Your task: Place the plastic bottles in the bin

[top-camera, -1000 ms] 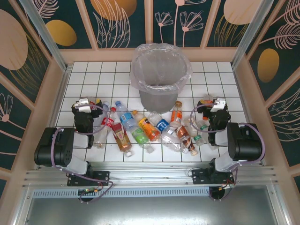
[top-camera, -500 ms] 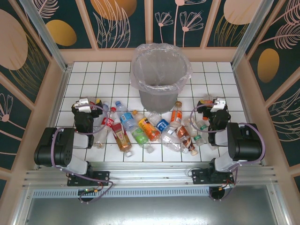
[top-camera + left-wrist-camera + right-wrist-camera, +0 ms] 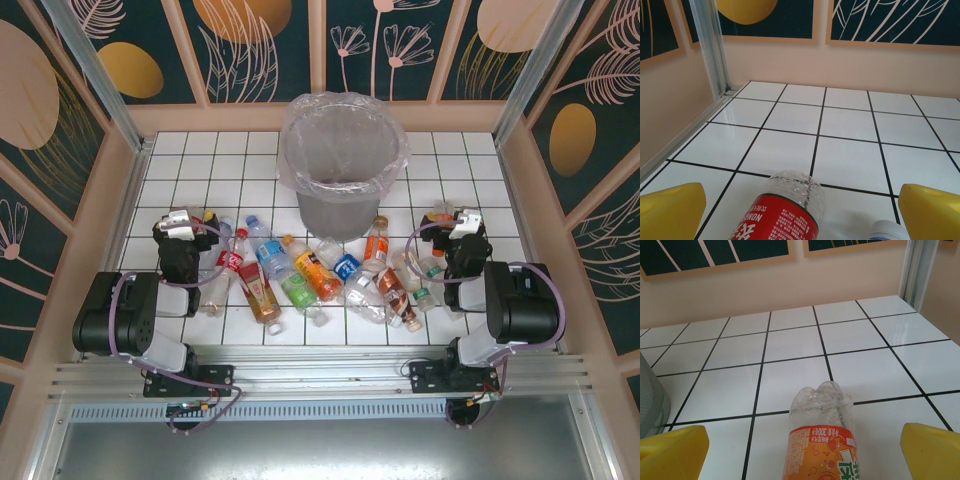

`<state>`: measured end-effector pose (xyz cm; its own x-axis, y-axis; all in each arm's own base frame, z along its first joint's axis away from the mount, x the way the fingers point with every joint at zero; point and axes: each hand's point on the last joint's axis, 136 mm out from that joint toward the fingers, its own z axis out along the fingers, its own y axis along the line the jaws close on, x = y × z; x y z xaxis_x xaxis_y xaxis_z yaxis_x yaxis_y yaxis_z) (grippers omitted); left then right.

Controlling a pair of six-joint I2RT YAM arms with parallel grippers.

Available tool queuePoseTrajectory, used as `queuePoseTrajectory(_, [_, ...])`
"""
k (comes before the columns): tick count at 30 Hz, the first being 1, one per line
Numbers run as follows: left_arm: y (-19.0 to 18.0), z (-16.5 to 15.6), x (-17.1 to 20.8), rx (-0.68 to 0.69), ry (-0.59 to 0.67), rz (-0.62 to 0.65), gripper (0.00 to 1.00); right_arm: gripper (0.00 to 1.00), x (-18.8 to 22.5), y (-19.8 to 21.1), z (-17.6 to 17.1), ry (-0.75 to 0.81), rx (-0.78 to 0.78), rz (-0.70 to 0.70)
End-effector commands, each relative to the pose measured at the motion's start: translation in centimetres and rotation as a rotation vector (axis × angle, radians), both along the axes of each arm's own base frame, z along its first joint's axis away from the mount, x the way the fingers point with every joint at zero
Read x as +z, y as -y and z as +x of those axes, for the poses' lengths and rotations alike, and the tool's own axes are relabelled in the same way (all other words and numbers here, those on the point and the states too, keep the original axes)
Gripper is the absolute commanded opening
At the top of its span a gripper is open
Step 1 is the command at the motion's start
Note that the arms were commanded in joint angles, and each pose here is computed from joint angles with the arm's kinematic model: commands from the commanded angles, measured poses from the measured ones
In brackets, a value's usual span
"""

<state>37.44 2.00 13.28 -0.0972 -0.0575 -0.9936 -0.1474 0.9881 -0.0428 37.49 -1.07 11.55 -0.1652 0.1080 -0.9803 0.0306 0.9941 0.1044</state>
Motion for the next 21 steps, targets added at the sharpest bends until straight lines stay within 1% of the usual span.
queuePoseTrajectory(1, [-0.02,0.20,0.32,-0.005,0.014,-0.013,0.99,0.99,0.58,-0.26,0.33,0.021,0.009,0.010])
queuePoseTrajectory(18, [-0.02,0.18,0.36,-0.005,0.015,-0.013,0.99,0.99,0.59,-0.23,0.35,0.021,0.009,0.010])
queuePoseTrajectory(21, [0.50,0.18,0.58,-0.037,0.018,-0.004,0.98,0.99,0.64,-0.02,0.25,0.023,-0.008,0.008])
